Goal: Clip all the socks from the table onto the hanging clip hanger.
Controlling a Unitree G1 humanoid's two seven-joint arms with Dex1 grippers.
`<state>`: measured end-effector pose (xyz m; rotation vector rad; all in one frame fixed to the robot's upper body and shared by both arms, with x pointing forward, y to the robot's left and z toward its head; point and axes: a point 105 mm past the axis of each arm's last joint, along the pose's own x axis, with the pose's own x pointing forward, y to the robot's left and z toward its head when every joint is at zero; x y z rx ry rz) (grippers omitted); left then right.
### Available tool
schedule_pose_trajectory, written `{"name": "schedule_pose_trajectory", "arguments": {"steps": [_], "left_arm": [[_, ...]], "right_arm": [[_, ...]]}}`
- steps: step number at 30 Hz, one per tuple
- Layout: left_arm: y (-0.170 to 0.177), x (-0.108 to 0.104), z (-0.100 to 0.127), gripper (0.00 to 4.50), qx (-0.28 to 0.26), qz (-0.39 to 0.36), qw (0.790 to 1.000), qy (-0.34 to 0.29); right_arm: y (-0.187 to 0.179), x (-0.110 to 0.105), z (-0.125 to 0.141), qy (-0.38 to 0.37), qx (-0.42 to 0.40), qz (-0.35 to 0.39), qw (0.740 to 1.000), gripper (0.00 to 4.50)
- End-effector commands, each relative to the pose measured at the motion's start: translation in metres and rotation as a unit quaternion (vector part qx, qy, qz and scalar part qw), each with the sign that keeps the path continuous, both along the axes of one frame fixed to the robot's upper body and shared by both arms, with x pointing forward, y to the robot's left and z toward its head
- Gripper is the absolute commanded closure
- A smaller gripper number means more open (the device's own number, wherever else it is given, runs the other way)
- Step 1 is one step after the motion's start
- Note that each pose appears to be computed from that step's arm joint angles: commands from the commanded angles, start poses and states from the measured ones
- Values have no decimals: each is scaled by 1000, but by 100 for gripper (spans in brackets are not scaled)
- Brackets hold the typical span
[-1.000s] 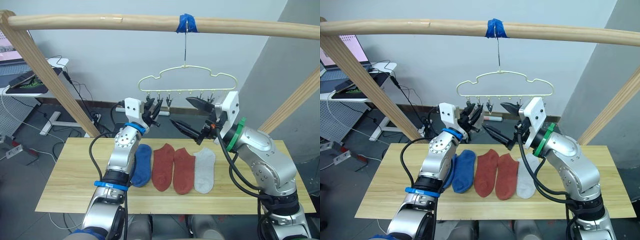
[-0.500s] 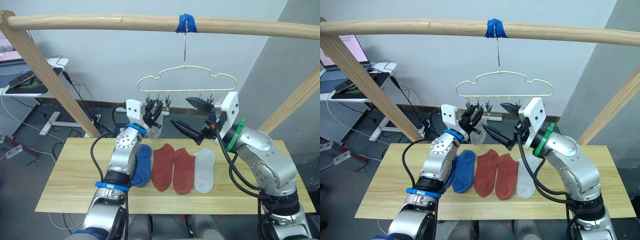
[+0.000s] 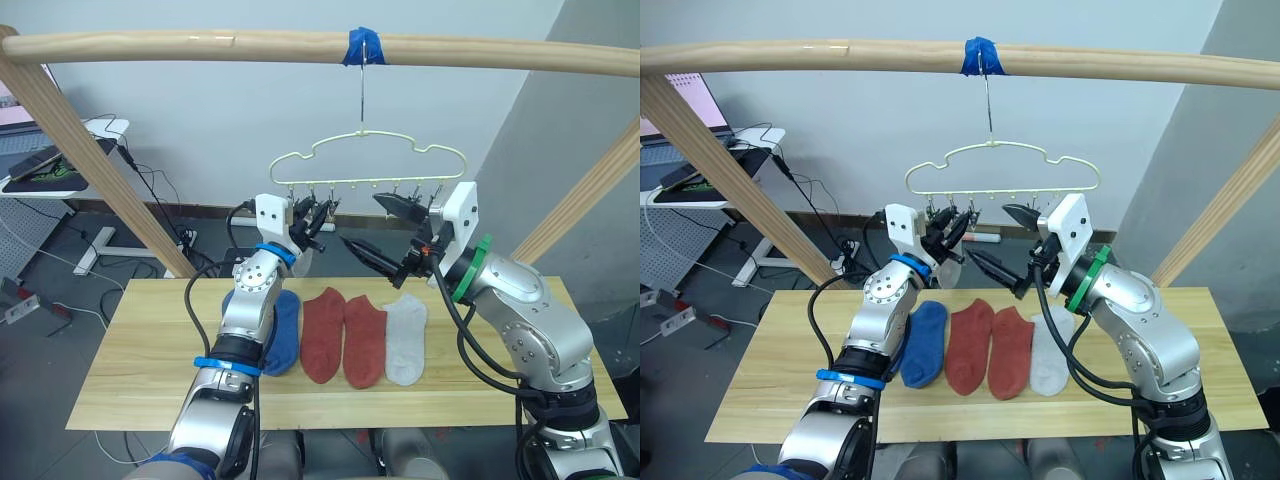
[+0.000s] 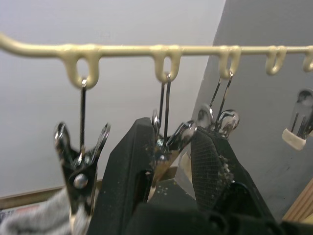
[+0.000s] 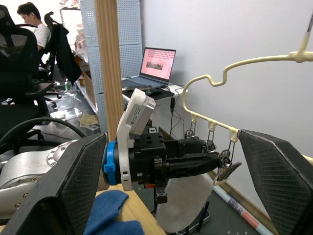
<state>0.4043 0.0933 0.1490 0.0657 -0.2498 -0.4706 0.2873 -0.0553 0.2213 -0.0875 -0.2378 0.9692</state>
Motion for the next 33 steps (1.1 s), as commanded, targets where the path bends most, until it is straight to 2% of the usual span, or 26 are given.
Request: {"name": "schedule_pose_trajectory", "arguments": {"steps": [1, 10, 15, 19, 20, 24, 27, 29, 32, 33], "left_arm": [[-1, 1, 13, 310, 0, 2, 1000, -29], [0, 2, 14, 310, 1, 5, 999, -32], [1, 3, 17, 416, -4, 6, 999, -36], [4, 2, 21, 419, -3, 7, 999, -42], [5, 1, 23, 419, -2, 7, 999, -45], [7, -9, 22, 419, 17, -30, 999, -18], [15, -16, 18, 419, 19, -45, 999, 21], [19, -19, 18, 419, 15, -47, 998, 37], [26, -29, 6, 419, -2, -68, 991, 113], [27, -36, 3, 419, -29, -86, 983, 159]], "right_arm": [[1, -6, 13, -28, 7, 5, 1000, 0], [0, -5, 13, -28, 7, 3, 1000, 0], [0, -6, 12, -27, 7, 3, 1000, 0], [-2, -4, 3, -11, 5, -4, 1000, 0], [-5, -3, -6, 2, -6, -11, 1000, 0], [-35, 14, -83, 98, -117, -89, 984, 0], [-54, 21, -123, 134, -180, -115, 968, 0], [-59, 22, -137, 139, -205, -114, 962, 0], [-72, 30, -165, 171, -235, -115, 950, 0], [-77, 36, -177, 174, -262, -116, 942, 0]]}}
